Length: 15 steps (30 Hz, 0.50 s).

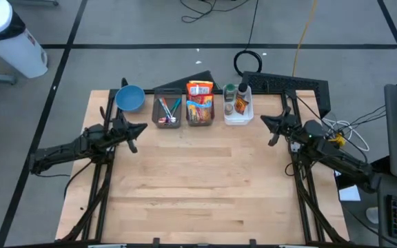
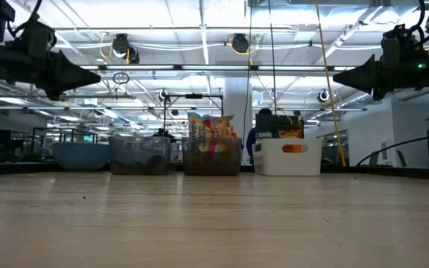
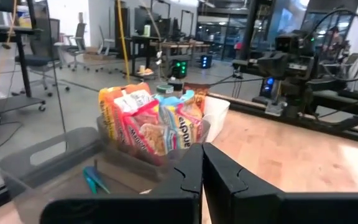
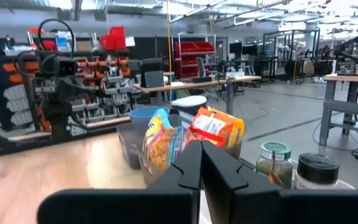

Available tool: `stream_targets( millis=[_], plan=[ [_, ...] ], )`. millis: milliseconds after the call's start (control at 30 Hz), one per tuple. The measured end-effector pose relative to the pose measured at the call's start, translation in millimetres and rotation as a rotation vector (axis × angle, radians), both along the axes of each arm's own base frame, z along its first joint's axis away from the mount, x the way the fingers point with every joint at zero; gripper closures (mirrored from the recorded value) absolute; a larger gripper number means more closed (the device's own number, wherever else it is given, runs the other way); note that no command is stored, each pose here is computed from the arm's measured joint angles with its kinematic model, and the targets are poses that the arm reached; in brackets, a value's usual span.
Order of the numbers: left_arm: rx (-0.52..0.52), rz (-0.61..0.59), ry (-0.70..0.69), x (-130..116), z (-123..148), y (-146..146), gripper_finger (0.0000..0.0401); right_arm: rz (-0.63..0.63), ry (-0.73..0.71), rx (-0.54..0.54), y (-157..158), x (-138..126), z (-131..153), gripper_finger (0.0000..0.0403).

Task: Pick & Place Food Item
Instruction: Return to Home Position

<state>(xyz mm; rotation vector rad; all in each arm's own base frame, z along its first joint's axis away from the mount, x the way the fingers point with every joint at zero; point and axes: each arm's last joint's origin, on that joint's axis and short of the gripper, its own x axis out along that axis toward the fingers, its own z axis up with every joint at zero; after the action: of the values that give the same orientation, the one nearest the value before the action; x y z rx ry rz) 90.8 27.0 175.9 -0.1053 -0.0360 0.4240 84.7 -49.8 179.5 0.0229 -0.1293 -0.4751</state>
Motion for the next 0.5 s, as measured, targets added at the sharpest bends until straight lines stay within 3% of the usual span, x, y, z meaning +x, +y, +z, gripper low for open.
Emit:
stream_targets(
  millis=[233, 500],
  plan=[
    [0.036, -0.052, -0.019, 2.0, -2.6, -1.1, 0.0380, 0.003, 0.012, 0.013, 0.0, 0.2, -1.7, 0.0403],
    [0.048, -0.118, -0.011, 3.0, -4.3, -2.8, 0.0391, 0.005, 0.011, 0.012, 0.0, 0.2, -1.6, 0.0403]
  ],
)
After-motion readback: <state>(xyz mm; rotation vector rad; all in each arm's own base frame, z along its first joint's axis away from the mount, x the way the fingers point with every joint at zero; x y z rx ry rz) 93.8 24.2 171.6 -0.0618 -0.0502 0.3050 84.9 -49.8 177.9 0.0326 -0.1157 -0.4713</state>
